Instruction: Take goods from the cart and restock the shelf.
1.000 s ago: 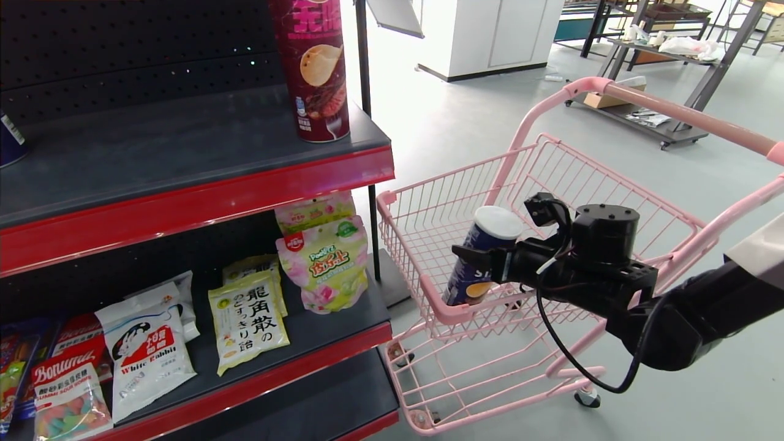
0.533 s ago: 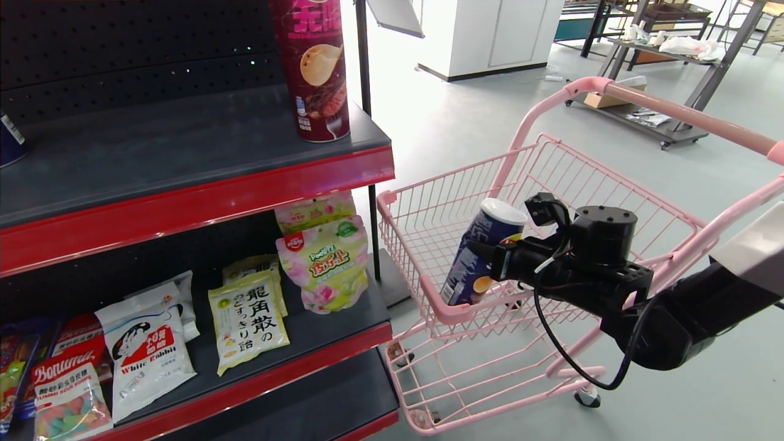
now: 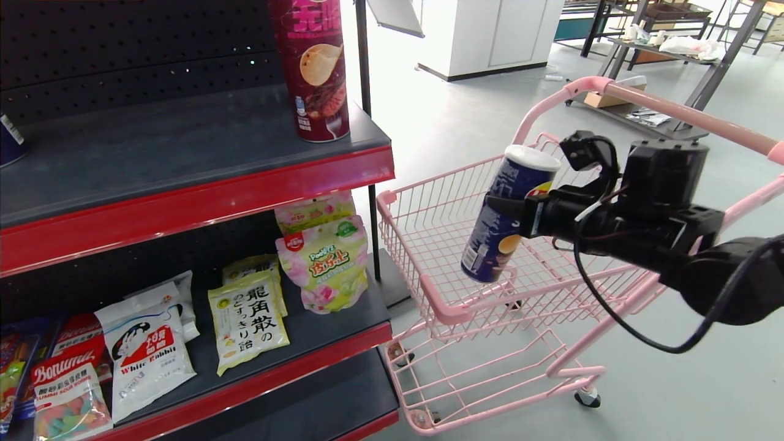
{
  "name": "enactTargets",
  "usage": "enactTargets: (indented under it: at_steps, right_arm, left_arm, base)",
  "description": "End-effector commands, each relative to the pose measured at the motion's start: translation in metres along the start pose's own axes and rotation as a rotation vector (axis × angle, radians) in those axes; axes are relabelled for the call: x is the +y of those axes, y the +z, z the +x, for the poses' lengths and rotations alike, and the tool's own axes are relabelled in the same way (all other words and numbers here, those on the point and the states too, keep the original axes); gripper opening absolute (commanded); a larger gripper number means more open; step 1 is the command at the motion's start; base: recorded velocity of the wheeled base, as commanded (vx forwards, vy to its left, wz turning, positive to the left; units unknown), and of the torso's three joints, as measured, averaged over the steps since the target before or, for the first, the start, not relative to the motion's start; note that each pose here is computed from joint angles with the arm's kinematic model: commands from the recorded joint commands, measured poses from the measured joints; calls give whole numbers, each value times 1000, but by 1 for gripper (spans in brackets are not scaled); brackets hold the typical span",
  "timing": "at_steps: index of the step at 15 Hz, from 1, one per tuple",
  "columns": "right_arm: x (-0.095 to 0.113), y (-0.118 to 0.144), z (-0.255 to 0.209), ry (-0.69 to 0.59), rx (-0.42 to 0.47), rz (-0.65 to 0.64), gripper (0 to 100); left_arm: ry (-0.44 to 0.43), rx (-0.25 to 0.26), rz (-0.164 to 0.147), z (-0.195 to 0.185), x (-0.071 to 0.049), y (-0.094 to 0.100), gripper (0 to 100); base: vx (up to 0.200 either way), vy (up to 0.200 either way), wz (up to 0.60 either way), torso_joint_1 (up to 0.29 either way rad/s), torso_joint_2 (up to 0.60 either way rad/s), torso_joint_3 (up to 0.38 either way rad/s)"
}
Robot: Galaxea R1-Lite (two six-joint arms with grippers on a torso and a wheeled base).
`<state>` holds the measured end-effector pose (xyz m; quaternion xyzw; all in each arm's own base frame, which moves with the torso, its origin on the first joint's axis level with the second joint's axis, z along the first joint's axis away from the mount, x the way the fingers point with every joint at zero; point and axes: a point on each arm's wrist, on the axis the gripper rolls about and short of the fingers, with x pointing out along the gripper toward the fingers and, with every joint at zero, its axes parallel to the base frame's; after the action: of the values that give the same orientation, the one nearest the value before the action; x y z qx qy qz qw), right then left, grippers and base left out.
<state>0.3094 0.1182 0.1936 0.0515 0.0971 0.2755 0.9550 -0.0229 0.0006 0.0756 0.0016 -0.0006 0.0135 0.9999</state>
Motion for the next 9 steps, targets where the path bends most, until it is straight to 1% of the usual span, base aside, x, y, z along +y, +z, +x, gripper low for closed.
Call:
enactTargets:
  at_steps: [1, 2, 3, 4, 5, 6, 7, 8, 9]
  right_arm:
    - [40, 72, -78, 21, -94, -39, 0]
    - [42, 73, -79, 22, -94, -39, 0]
    - [61, 88, -114, 55, -110, -46, 0]
    - [62, 96, -122, 45, -118, -46, 0]
    - [65, 101, -133, -10, -108, -40, 0]
    - [65, 100, -137, -43, -94, -41, 0]
    - [62, 87, -150, -165, 45, -137, 0]
    - [61, 81, -150, -174, 101, -153, 0]
    - [59, 68, -139, -155, 146, -121, 0]
  left_arm:
    - [-2, 1, 1, 0, 0, 0, 100]
    - [-2, 0, 1, 0, 0, 0, 100]
    - [-2, 1, 1, 0, 0, 0, 100]
    - [-2, 0, 1, 0, 0, 0, 100]
    - [-2, 0, 4, 0, 0, 0, 100]
    - [-2, 0, 4, 0, 0, 0, 100]
    - [-4, 0, 4, 0, 0, 0, 100]
    - [-4, 0, 6, 0, 0, 0, 100]
    - [-6, 0, 8, 0, 0, 0, 100]
  base:
    - [0, 0, 0, 0, 0, 0]
    - [0, 0, 0, 0, 0, 0]
    - [0, 0, 0, 0, 0, 0]
    - [0, 0, 0, 0, 0, 0]
    - [0, 0, 0, 0, 0, 0]
    - [0, 0, 0, 0, 0, 0]
    - [0, 0, 0, 0, 0, 0]
    - [0, 0, 0, 0, 0, 0]
    - [0, 0, 0, 0, 0, 0]
